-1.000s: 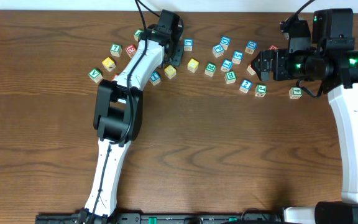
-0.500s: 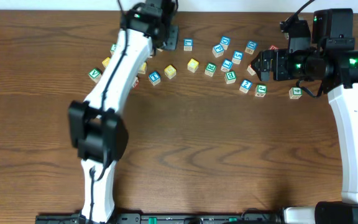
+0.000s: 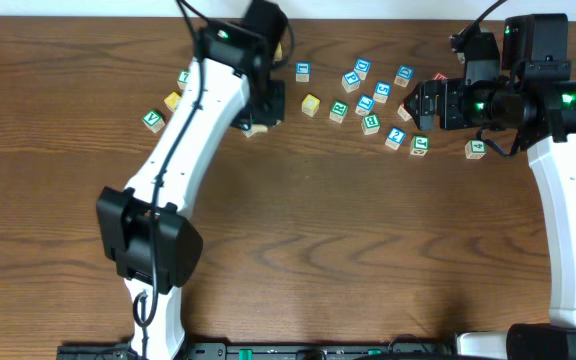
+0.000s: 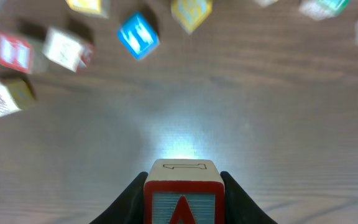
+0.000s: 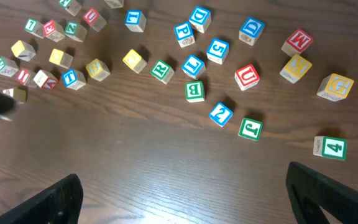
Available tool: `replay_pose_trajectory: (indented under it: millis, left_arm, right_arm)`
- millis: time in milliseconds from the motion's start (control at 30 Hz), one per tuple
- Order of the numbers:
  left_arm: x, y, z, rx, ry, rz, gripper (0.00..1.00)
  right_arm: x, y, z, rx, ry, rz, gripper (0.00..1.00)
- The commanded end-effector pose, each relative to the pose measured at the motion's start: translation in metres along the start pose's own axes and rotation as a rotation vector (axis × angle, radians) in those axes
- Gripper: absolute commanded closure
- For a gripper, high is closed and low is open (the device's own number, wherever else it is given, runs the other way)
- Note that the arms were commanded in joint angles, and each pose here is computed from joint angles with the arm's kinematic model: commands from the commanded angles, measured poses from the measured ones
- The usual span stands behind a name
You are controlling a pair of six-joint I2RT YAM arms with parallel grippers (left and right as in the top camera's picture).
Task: Spell out AI2
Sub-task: 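Carry the A block forward and set it down on the open table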
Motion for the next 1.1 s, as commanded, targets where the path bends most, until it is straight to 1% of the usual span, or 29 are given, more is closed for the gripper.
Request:
replay_pose_trajectory:
  millis: [0,133,233,267,300,367,433,700,867,933,967,1000,1067]
  left_arm:
    - [0.042,0.016,-0.009,-0.035,-0.037,0.117,0.80]
    - [0.073,0.031,-0.016,-0.048,-0.051,0.168,0.81]
    - [0.089,0.037,-0.017,-0.063,-0.054,0.174,0.81]
    - [0.093,0.038,-0.017,-0.067,-0.055,0.170,0.85]
    - [0.098,0.039,-0.017,-0.072,-0.062,0.160,0.87]
    - [0.107,0.039,-0.013,-0.111,-0.112,0.128,0.86]
    - [0.115,0.039,-0.011,-0.136,-0.131,0.103,0.86]
    - [0.139,0.040,-0.012,-0.162,-0.106,0.032,0.86]
    - [0.143,0.043,-0.015,-0.140,-0.061,0.048,0.86]
    - [0.143,0.043,-0.015,-0.136,-0.058,0.050,0.85]
    - [0.143,0.043,-0.015,-0.136,-0.057,0.050,0.84]
    - [0.144,0.044,-0.015,-0.136,-0.058,0.051,0.78]
    - [0.144,0.044,-0.015,-0.136,-0.058,0.052,0.75]
  right_arm:
    - [-0.004,-0.001,0.004,-0.021,-0.005,-0.011,0.01]
    - [-0.003,-0.001,0.004,-0.021,-0.005,-0.011,0.01]
    - [-0.003,-0.001,0.004,-0.021,-0.005,-0.011,0.01]
    - [-0.003,-0.001,0.004,-0.021,-0.005,-0.011,0.01]
    - [-0.003,-0.001,0.004,-0.021,-0.005,-0.011,0.01]
    - [-0.003,-0.002,0.004,-0.022,-0.005,-0.013,0.01]
    - [-0.003,-0.002,0.004,-0.022,-0.005,-0.014,0.01]
    - [0.001,-0.002,0.003,-0.019,-0.004,-0.004,0.01]
    - [0.006,-0.003,0.001,-0.014,-0.001,0.011,0.01]
    - [0.009,-0.003,0.000,-0.012,0.000,0.017,0.01]
    - [0.010,-0.003,0.000,-0.011,0.000,0.021,0.01]
    - [0.011,-0.003,0.000,-0.011,0.001,0.022,0.01]
    - [0.011,-0.003,0.000,-0.010,0.001,0.025,0.01]
Point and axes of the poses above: each gripper's point midway between its finger pads, its own x axis out along the fingers, its own z axis along the line the jaws close on, y = z × x, the point moved 10 cm from there along -x, back along the fingers, and after that the axes turned 10 degrees about x, right-handed, at the moved point
